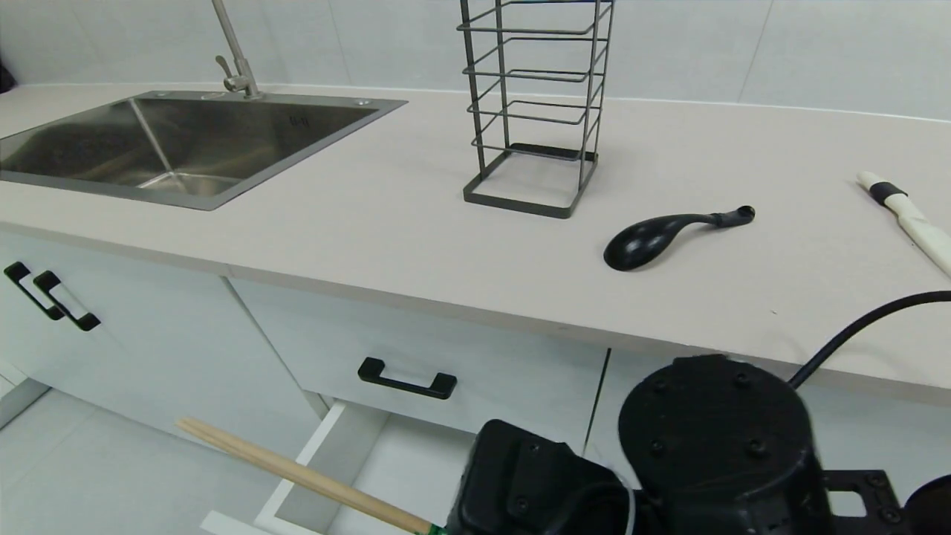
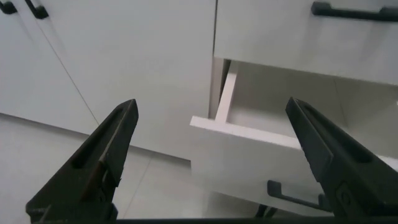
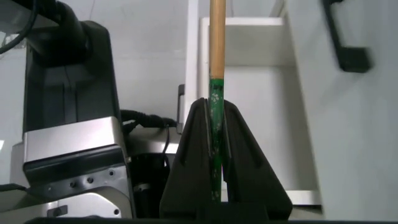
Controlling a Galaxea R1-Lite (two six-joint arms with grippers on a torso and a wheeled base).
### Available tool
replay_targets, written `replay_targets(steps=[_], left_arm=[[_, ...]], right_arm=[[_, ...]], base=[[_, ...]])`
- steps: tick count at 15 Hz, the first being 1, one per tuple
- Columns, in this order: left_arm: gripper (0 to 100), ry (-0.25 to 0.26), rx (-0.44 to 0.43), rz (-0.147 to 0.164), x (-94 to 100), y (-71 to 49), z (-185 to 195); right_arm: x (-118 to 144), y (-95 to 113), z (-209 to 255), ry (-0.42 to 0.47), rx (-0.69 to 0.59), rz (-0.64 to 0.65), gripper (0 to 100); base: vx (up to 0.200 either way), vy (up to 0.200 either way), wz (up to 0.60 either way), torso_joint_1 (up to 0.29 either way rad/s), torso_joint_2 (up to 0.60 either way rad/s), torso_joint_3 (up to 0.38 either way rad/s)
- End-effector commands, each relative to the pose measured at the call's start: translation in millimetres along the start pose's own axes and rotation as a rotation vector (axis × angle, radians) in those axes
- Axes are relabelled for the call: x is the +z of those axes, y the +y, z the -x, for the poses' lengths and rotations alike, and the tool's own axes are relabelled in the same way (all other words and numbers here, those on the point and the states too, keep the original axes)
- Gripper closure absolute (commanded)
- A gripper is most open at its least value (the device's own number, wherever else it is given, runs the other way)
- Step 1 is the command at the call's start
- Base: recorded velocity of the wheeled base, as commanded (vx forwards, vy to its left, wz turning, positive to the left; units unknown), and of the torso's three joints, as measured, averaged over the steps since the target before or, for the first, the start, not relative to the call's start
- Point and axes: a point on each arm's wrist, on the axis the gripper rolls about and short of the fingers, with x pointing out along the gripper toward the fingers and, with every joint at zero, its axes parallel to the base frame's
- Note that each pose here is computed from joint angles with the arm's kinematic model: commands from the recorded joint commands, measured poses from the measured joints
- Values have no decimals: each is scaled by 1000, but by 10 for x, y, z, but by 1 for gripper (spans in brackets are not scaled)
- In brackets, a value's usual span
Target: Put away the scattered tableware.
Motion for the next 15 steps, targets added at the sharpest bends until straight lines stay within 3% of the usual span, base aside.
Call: replay_targets(steps=[1,7,13,15], left_arm=[[0,1,1,2,1,0,-1],[0,1,1,0,1,0,-1],[0,1,1,0,1,0,-1],[0,1,1,0,1,0,-1]], right_arm=[[13,125,-133,26,16,15,100],[-27,163,-172,59,-7,24,100],[-109,133,-214,200,7,24,100],[-96,36,-235,224,-74,17,100]], base=[[0,0,0,-237,334,119],[0,0,0,-51,208,71],[0,0,0,0,0,0],[0,0,0,0,0,0]])
